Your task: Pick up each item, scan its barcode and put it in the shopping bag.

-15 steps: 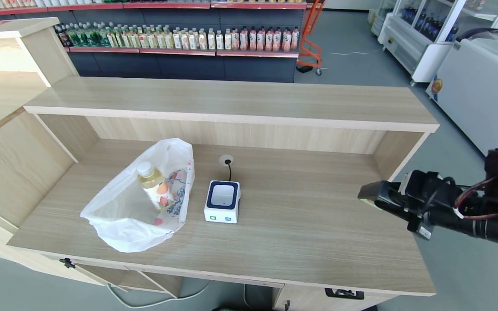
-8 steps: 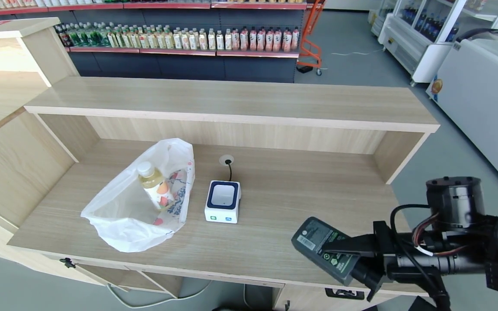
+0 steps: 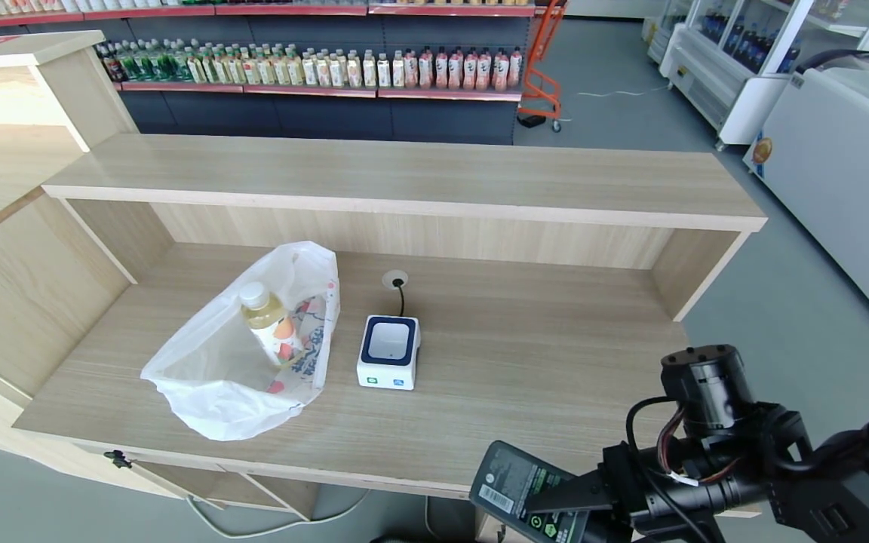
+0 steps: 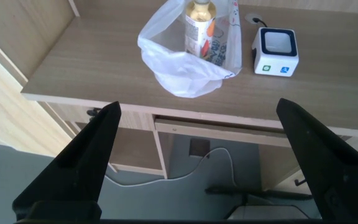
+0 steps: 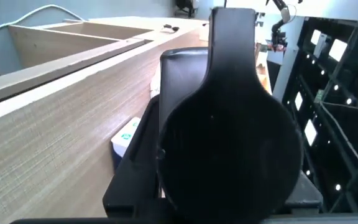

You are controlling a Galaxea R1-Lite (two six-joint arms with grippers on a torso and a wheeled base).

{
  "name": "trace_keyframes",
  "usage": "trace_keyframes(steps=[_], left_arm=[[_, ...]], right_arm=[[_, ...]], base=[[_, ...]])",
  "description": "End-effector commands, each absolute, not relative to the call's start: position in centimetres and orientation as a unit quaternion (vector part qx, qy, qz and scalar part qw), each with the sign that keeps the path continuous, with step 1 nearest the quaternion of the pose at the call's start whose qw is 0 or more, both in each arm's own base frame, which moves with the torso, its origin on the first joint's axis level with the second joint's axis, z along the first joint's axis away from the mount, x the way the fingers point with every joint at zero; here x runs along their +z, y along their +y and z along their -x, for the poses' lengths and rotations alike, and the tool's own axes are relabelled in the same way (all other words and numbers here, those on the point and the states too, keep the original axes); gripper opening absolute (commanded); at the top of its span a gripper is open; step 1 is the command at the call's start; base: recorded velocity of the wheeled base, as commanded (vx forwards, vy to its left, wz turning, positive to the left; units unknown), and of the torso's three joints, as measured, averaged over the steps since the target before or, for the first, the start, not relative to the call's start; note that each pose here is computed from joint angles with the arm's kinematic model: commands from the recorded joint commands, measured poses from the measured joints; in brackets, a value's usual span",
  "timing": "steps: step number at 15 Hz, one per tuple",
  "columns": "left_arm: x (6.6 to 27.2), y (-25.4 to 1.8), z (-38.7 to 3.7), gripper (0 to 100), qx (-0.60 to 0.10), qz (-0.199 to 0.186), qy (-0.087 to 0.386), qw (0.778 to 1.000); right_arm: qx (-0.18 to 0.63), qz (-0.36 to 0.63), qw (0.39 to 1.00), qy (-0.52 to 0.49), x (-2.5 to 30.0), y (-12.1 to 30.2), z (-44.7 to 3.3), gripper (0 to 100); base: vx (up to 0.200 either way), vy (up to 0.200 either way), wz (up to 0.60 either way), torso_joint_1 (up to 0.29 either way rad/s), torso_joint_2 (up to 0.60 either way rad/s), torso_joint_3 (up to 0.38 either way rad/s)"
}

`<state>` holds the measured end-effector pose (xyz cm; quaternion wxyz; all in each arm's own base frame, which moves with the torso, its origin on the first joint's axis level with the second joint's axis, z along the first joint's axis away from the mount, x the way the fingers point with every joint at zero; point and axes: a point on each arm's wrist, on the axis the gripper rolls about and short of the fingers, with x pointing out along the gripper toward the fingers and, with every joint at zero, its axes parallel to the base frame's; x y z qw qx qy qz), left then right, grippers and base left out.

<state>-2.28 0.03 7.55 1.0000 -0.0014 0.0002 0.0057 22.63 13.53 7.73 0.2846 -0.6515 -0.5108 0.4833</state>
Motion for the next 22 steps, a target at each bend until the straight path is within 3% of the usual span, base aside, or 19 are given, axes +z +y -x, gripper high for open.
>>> trace_keyframes(steps=[1,22], left_arm=[[7.5,0.0,2.3,100,0.006,0.002,0.0,1.0],[7.5,0.0,2.3,100,0.006,0.002,0.0,1.0]], right_arm=[[0.478,0.651,0.282,-0.517,7.6,13.7,-22.8,0],[0.454,0.625,0.266,-0.576,8.5,15.3,-23.2,0]], base=[[0.0,0.0,0.0,0.0,0.0,0.0],[0.0,0.0,0.0,0.0,0.0,0.0]])
